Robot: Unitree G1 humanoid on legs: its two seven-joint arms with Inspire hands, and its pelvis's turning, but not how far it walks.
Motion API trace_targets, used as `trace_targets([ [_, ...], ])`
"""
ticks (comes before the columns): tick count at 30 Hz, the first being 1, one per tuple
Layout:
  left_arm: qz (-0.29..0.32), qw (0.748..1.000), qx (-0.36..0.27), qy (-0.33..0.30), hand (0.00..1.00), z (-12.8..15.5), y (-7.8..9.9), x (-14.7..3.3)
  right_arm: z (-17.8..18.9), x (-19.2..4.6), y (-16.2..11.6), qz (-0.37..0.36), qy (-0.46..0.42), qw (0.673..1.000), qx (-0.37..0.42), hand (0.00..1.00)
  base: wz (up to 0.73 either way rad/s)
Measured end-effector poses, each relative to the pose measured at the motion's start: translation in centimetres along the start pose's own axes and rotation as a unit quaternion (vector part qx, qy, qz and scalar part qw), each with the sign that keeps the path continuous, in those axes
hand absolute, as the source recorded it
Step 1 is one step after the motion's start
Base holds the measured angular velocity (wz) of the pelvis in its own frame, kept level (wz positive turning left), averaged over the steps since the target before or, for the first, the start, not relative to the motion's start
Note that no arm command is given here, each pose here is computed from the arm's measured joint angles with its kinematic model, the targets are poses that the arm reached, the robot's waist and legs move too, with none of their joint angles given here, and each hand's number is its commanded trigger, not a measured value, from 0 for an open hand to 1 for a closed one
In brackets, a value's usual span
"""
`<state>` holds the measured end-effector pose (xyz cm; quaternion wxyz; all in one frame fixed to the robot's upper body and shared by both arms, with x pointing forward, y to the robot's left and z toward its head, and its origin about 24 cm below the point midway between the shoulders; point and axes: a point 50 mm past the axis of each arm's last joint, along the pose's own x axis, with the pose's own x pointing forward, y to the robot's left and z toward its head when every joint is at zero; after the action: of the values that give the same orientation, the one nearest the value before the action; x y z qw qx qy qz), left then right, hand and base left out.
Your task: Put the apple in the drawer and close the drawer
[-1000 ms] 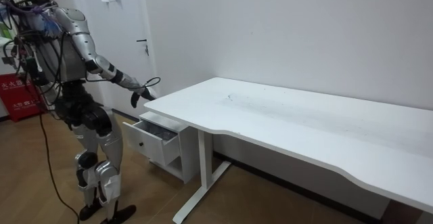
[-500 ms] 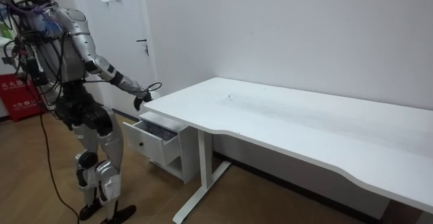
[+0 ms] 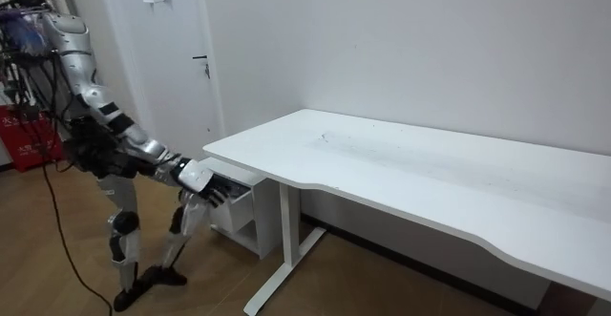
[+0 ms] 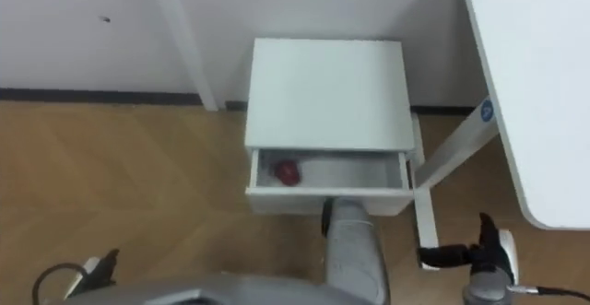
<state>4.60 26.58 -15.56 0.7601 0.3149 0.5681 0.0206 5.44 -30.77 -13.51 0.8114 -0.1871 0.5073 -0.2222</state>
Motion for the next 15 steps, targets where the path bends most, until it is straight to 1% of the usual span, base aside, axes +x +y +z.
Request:
trace_targets([
  [2,-0.004,1.000,-0.003,0.020,0.00,-1.2,-0.3,-0.3,-1.2,-0.2,0.1,0.004,0.034,0.999,-0.009,0.00,-0.15],
  [3,-0.003,1.000,-0.006,0.020,0.00,-1.3,-0.3,-0.4,-1.3,-0.2,0.2,0.005,0.038,0.999,-0.013,0.00,-0.19],
  [6,-0.002,0.999,-0.021,0.049,0.00,-3.4,-0.5,-1.0,-1.5,-0.4,0.9,0.017,0.044,0.999,-0.023,0.00,-0.21],
  [9,0.007,0.997,-0.054,0.051,0.00,-3.0,-0.6,-1.0,-1.2,-0.4,1.5,0.021,0.043,0.999,-0.009,0.00,-0.26],
  [10,0.016,0.997,-0.063,0.045,0.00,-2.6,-0.3,-0.8,-1.1,-0.4,2.0,0.026,0.043,0.999,-0.002,0.00,-0.08],
  [12,0.032,0.996,-0.072,0.040,0.00,-2.1,0.2,-0.6,-0.6,-0.4,2.8,0.034,0.045,0.998,0.009,0.00,-0.02],
  [15,0.037,0.996,-0.075,0.029,0.00,-1.3,0.4,-0.4,-0.3,-0.4,3.3,0.040,0.040,0.998,0.015,0.00,0.02],
])
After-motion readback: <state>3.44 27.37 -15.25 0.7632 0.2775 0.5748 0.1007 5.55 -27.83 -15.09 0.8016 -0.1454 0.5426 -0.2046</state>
